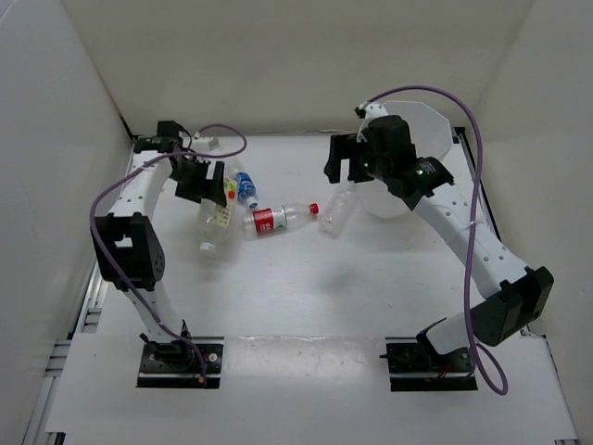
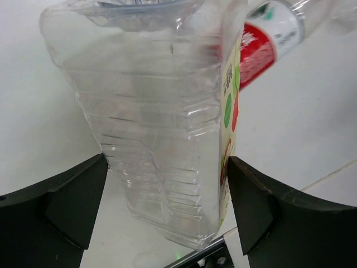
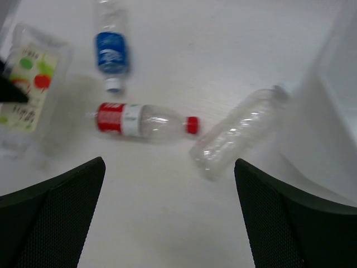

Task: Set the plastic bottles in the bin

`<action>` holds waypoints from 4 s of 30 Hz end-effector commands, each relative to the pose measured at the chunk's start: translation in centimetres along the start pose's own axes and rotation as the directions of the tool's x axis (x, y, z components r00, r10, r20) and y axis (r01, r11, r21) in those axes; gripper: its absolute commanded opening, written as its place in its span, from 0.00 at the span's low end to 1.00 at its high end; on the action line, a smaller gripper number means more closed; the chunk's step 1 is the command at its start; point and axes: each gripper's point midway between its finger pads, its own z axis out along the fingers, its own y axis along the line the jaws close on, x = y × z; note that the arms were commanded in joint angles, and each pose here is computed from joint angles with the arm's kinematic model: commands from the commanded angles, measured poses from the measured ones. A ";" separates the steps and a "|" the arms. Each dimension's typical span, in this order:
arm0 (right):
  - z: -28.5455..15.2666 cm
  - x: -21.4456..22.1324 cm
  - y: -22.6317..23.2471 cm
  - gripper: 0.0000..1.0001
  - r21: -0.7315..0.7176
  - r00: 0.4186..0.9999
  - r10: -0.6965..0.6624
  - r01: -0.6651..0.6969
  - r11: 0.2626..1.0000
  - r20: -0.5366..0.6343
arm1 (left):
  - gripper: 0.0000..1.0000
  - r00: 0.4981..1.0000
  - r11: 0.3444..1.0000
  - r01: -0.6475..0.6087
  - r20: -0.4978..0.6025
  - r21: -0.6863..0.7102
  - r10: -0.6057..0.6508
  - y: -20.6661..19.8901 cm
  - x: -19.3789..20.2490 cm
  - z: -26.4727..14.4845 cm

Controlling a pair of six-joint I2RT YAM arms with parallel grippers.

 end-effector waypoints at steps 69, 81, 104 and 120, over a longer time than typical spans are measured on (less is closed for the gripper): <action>-3.7 -21.3 2.5 0.00 0.080 0.777 -0.055 0.006 0.997 0.627 | 1.00 0.837 0.964 -0.190 0.483 -0.186 0.258 -6.9 -6.8 -14.5; -7.8 -20.7 -16.6 0.00 0.551 0.779 -0.182 -0.238 0.800 0.600 | 1.00 0.873 0.935 -0.199 0.381 -0.294 0.306 -5.8 -4.3 -12.2; -6.0 -14.4 -17.5 0.99 0.521 0.893 -0.084 -0.180 0.834 0.442 | 1.00 0.733 0.718 -0.616 0.096 -0.326 0.673 -10.8 -3.4 -3.6; -11.1 -10.3 -15.4 0.99 0.488 0.886 -0.097 -0.155 0.859 0.453 | 1.00 0.520 0.509 -0.853 -0.098 -0.117 0.849 -17.6 -5.7 13.7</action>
